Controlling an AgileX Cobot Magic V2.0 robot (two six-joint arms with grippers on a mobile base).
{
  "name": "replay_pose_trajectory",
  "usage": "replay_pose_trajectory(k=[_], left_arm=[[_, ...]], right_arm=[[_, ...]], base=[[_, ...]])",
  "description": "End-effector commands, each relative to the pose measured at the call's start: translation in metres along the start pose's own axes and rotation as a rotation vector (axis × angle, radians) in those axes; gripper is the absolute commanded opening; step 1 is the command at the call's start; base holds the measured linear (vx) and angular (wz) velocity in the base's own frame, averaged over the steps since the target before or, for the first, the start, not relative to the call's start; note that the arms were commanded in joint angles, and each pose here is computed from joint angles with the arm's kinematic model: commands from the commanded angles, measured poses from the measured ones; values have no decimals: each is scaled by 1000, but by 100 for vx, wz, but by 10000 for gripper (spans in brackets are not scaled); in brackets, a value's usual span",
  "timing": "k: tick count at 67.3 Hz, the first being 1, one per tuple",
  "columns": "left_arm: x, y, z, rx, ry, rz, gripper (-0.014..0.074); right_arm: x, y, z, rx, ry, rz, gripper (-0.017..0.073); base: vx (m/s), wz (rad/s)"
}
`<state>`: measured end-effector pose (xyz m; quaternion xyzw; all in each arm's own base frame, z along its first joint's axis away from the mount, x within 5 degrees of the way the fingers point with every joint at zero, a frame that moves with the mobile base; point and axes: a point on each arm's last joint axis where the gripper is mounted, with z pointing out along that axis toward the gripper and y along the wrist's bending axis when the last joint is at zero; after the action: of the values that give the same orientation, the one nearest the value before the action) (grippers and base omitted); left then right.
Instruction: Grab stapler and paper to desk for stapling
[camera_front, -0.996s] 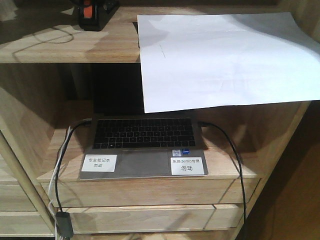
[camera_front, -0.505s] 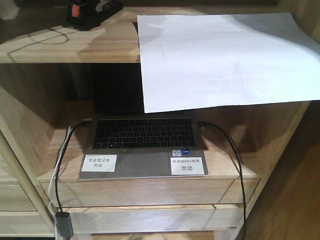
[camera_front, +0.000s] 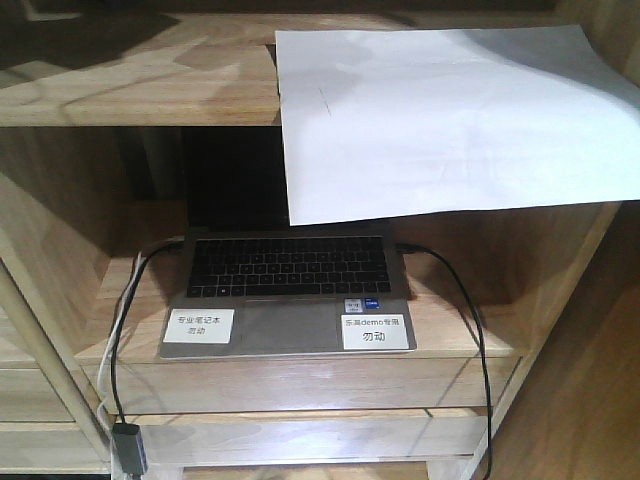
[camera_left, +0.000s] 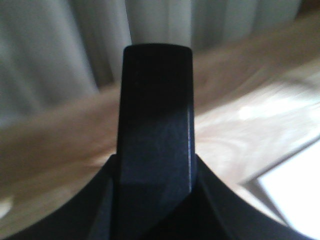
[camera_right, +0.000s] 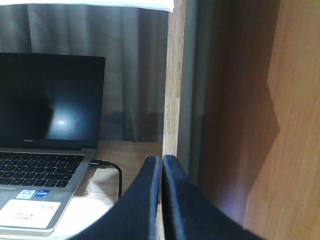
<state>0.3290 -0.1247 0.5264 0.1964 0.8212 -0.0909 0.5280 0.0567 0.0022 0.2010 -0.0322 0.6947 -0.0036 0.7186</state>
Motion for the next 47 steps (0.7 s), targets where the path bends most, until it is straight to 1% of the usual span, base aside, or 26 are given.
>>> replay_pose_trajectory(k=[1,6,11,14,18,25,33,47], left_arm=[[-19,-2,-52,-17,-193,27,-7],[-14,-3,-62,-19,-195,42,-7],[-7,-4,-74,-22,-221,40,-7],[1,-5,-76,-22,-215,37,-7],[11,-6,-87,-26,-241,35,-7],[35,-8,-98,-28,-246,30,-7],[60,-12,-121,-24,-264,30,-7],[105,-18,-153,-21,-246,26,-7]], right_arm=[[-6,0,-1,3,-83,-6,-9],[-6,0,-1,3,-84,-6,-9],[-6,0,-1,3,-84,-6,-9],[-6,0,-1,3,-84,-6,-9],[-6,0,-1,3,-84,-6,-9],[-6,0,-1,3,-84,-6,-9],[-6,0,-1,3,-83,-6,-9],[-6,0,-1,3,-83,-6,-9]], base=[[0,0],[0,0],[0,0],[0,0],[0,0],[0,0],[0,0],[0,0]])
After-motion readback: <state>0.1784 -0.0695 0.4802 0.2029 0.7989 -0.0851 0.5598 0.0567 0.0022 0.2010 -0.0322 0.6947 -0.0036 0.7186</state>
